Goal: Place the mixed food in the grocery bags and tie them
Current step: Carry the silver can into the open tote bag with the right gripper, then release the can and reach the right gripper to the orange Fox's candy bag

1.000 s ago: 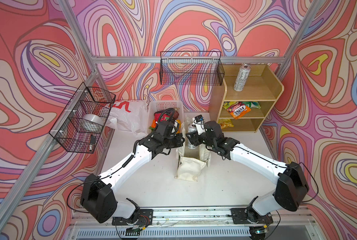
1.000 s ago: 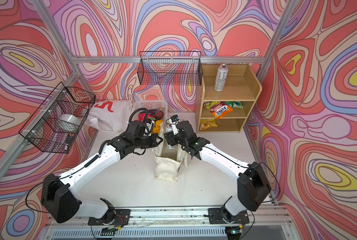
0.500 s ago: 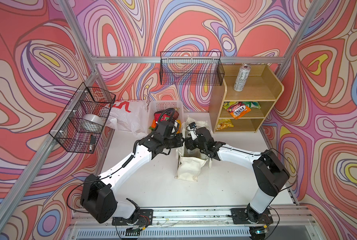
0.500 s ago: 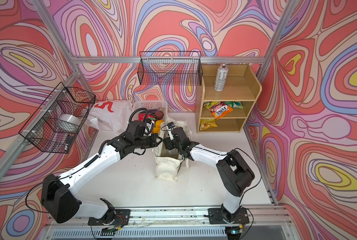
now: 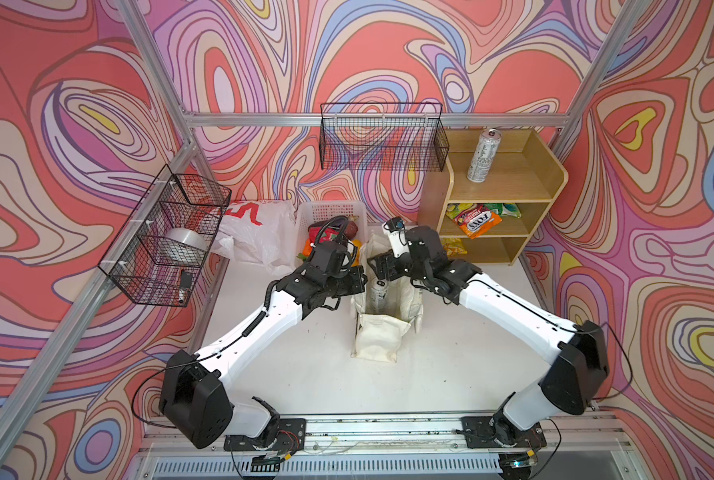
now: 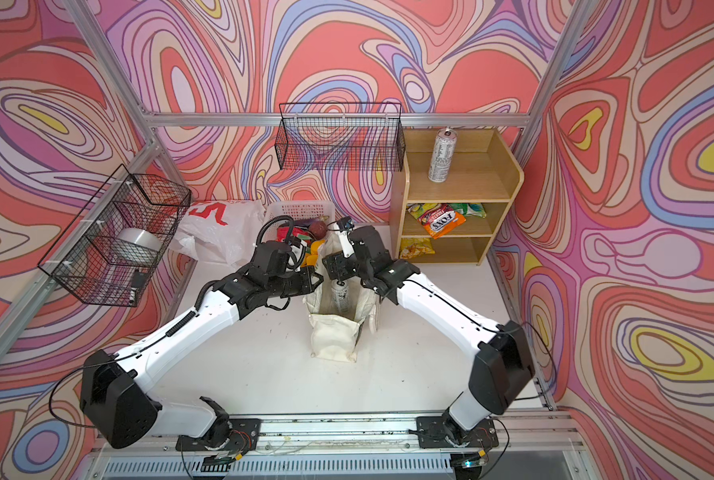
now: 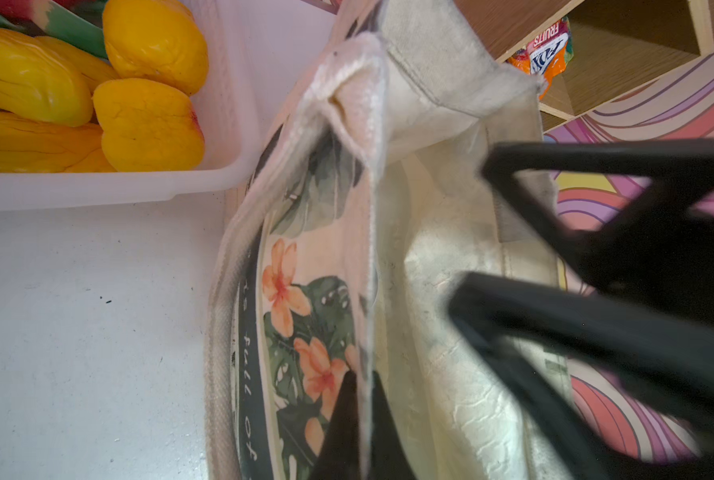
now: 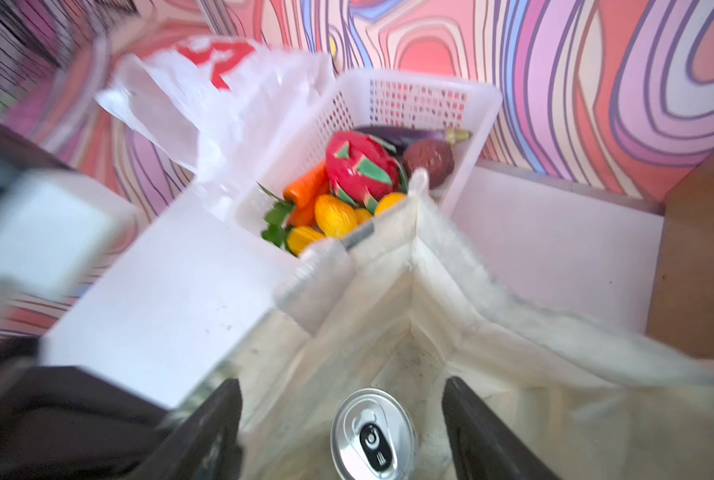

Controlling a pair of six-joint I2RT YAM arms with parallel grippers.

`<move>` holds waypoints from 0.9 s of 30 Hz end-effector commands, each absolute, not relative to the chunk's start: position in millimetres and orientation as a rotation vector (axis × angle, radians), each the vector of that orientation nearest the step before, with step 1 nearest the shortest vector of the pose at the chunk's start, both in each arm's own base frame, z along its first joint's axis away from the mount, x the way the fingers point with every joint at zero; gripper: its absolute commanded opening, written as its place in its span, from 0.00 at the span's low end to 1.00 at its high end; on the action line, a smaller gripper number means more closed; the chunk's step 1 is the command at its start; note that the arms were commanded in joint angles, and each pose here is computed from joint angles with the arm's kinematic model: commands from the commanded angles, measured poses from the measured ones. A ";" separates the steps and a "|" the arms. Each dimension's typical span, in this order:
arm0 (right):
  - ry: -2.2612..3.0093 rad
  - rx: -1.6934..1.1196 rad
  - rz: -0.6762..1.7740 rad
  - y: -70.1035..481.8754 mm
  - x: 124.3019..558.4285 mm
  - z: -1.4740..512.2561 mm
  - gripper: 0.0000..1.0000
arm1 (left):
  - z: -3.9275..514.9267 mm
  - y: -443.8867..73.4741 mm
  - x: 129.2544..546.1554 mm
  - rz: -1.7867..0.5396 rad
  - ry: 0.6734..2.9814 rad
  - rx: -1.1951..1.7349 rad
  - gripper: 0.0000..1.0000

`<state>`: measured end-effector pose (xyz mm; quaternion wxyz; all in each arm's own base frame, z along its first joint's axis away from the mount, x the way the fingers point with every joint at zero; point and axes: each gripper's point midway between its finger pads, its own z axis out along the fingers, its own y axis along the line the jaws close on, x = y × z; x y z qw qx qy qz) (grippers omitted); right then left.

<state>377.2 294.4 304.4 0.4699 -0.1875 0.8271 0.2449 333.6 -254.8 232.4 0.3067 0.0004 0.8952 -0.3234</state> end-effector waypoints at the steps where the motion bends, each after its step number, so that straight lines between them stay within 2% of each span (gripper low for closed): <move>1: 2.004 -0.327 0.651 254.1 361.6 353.0 0.75 | 233.8 -252.9 330.2 -0.862 2.365 -0.009 0.00; 4: 2.021 -0.114 0.678 196.1 371.5 357.9 0.72 | 232.8 -254.3 330.5 -0.869 2.364 -0.006 0.00; 6: 2.059 0.054 0.710 151.8 381.9 343.4 0.67 | 232.3 -255.5 330.8 -0.876 2.362 -0.003 0.00; 9: 2.077 0.316 0.753 93.1 395.8 315.6 0.58 | 231.3 -256.6 330.9 -0.887 2.358 -0.005 0.00; 12: 2.052 0.552 0.794 48.6 408.6 288.4 0.45 | 232.7 -257.5 331.1 -0.895 2.354 -0.005 0.00; 14: 2.021 0.663 0.835 30.4 417.7 273.7 0.42 | 234.9 -257.7 331.3 -0.896 2.349 -0.001 0.00; 17: 2.002 0.739 0.856 20.3 434.1 256.8 0.43 | 238.0 -258.5 331.7 -0.904 2.341 0.000 0.00; 27: 2.007 0.804 0.886 16.2 473.0 227.9 0.55 | 233.8 -259.3 331.6 -0.902 2.349 0.008 0.00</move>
